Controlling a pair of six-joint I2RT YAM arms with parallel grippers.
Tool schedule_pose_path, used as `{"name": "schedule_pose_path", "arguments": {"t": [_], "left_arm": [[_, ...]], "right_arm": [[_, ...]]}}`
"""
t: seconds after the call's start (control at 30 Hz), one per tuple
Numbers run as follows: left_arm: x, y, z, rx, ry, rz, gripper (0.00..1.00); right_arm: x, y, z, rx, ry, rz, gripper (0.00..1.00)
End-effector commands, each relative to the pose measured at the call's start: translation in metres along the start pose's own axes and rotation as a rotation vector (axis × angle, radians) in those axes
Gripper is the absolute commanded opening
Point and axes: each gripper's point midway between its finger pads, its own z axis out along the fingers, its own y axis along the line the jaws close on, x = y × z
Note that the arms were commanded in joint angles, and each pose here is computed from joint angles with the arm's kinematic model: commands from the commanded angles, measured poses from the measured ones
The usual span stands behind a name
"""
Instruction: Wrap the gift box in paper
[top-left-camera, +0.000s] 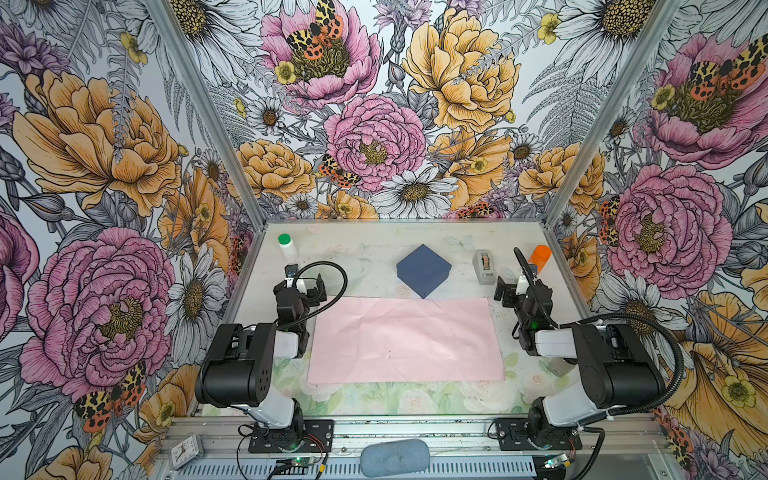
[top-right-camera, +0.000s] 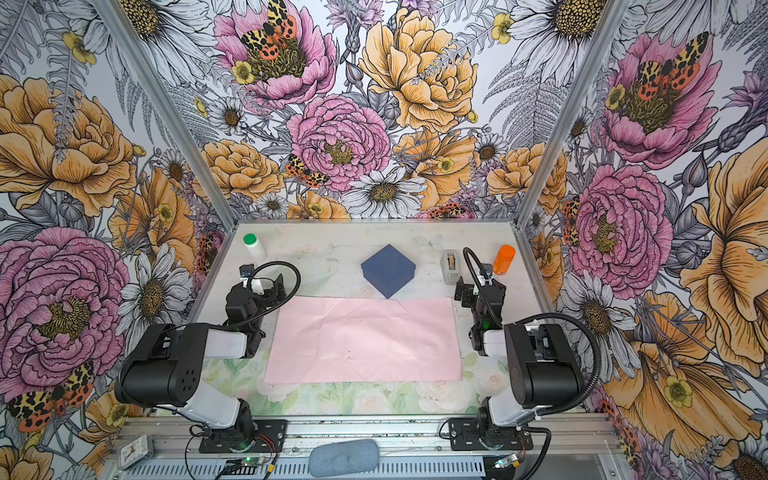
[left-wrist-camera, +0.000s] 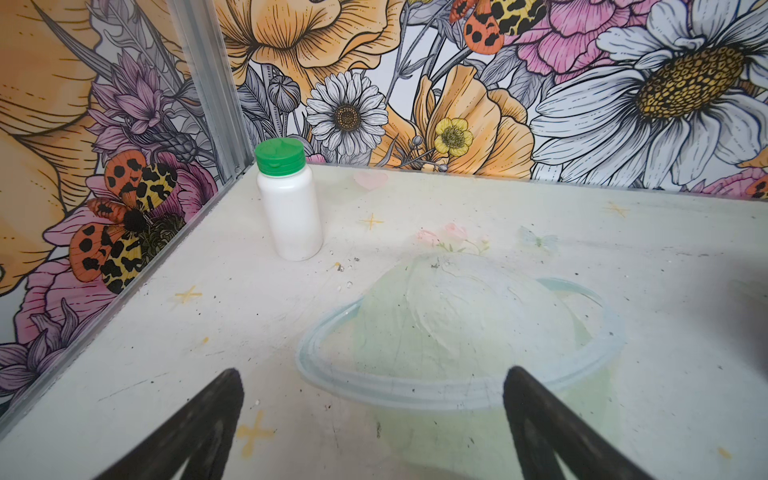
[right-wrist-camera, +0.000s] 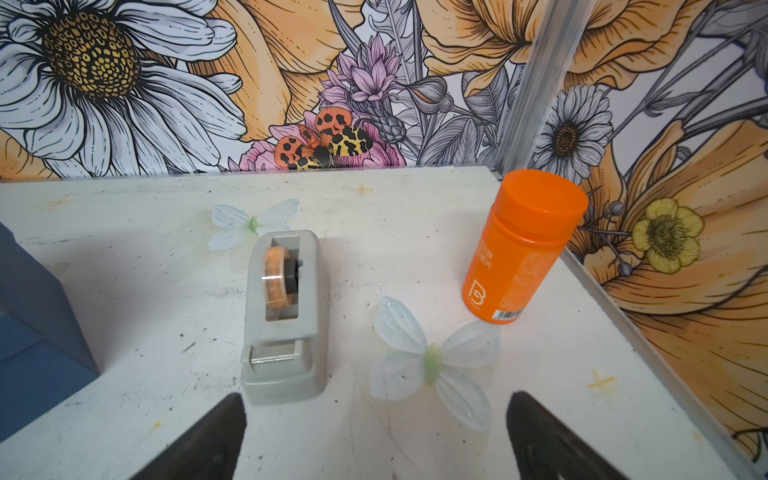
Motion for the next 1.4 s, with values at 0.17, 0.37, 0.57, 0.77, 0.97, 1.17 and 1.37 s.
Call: {"name": "schedule_pose_path", "arguments": {"t": [0.17, 0.37, 0.57, 0.77, 0.97, 1.17, 1.37], "left_arm": [[-0.024, 0.007, -0.009, -0.026, -0.075, -0.024, 0.99], [-0.071, 0.006, -0.030, -0.046, -0.044, -0.092, 0.99], [-0.103, -0.053, -0.039, 0.203, 0.066, -0.234, 0.98], [-0.106, -0.149, -0.011, 0.480, 0.260, -0.212, 0.96], [-0.077, -0.243, 0.024, 0.690, 0.452, -0.204, 0.92], [-0.033, -0.297, 0.049, 0.751, 0.601, -0.198, 0.94], [0.000, -0.261, 0.051, 0.615, 0.660, -0.245, 0.95]], "right_arm": [[-0.018, 0.001, -0.002, -0.006, -0.039, -0.003, 1.00], [-0.081, 0.008, -0.037, -0.049, 0.010, 0.071, 1.00], [-0.107, 0.030, -0.074, -0.114, 0.131, 0.286, 1.00], [-0.075, 0.128, -0.084, -0.453, 0.341, 0.435, 1.00], [-0.042, 0.174, -0.060, -0.501, 0.507, 0.476, 1.00], [-0.015, 0.171, -0.058, -0.445, 0.589, 0.488, 0.99], [0.033, 0.109, -0.080, -0.234, 0.692, 0.486, 1.00]]}}
